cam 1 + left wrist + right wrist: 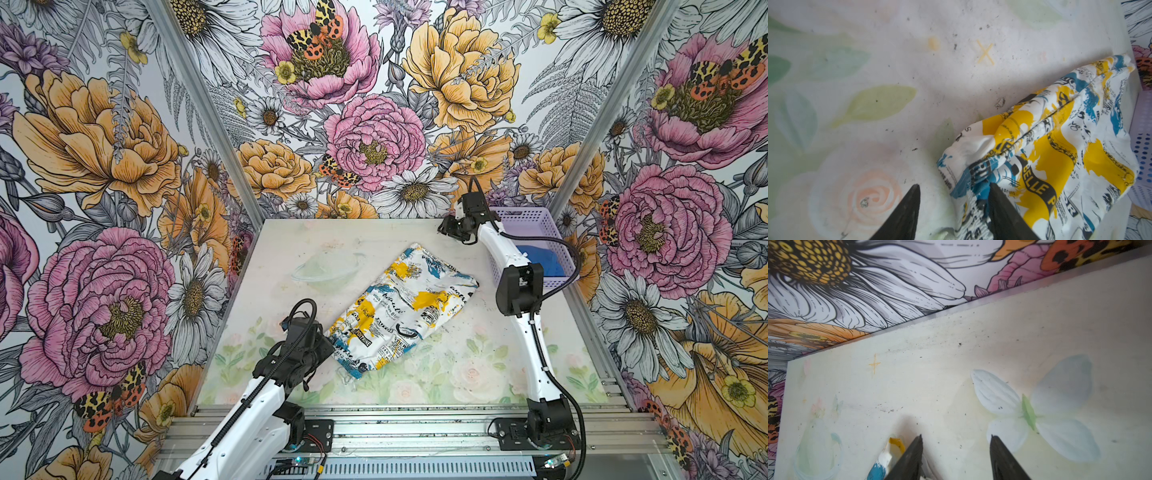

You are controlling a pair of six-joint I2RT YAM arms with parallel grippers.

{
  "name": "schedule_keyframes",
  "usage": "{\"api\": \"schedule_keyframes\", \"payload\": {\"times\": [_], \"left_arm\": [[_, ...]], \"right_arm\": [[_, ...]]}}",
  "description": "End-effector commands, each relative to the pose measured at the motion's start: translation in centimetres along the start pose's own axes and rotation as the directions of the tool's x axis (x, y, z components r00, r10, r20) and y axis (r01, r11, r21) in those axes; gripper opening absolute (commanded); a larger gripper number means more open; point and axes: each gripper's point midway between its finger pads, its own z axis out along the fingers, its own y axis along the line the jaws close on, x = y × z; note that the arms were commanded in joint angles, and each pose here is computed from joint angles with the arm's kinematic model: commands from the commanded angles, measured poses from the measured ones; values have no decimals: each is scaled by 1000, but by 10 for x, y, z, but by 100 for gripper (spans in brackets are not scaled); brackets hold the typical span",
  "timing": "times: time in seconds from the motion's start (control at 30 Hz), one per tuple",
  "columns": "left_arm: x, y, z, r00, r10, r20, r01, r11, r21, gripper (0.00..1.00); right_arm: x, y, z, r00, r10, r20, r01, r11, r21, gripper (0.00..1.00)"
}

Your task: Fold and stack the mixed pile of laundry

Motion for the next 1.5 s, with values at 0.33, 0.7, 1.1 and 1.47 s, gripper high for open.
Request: {"api": "schedule_keyframes", "payload": {"times": [0.33,0.7,1.1,1.47], "left_arm": [[-16,-56,-40,993,99,58,-104,990,91,63],[14,-93,5,987,156,-45,-148,978,145,62],[6,-56,50,985,159,-73,-160,987,-9,60],[-11,-63,81,960,260,-109,-268,961,-66,55]], "right_arm": [[94,32,-97,966,-173,-193,174,985,-15,55],[157,-11,-91,927,-158,-339,202,974,98,54],[182,-61,-67,900,-120,-418,246,933,263,52],[198,-78,-74,894,-75,-442,238,914,327,51]]}}
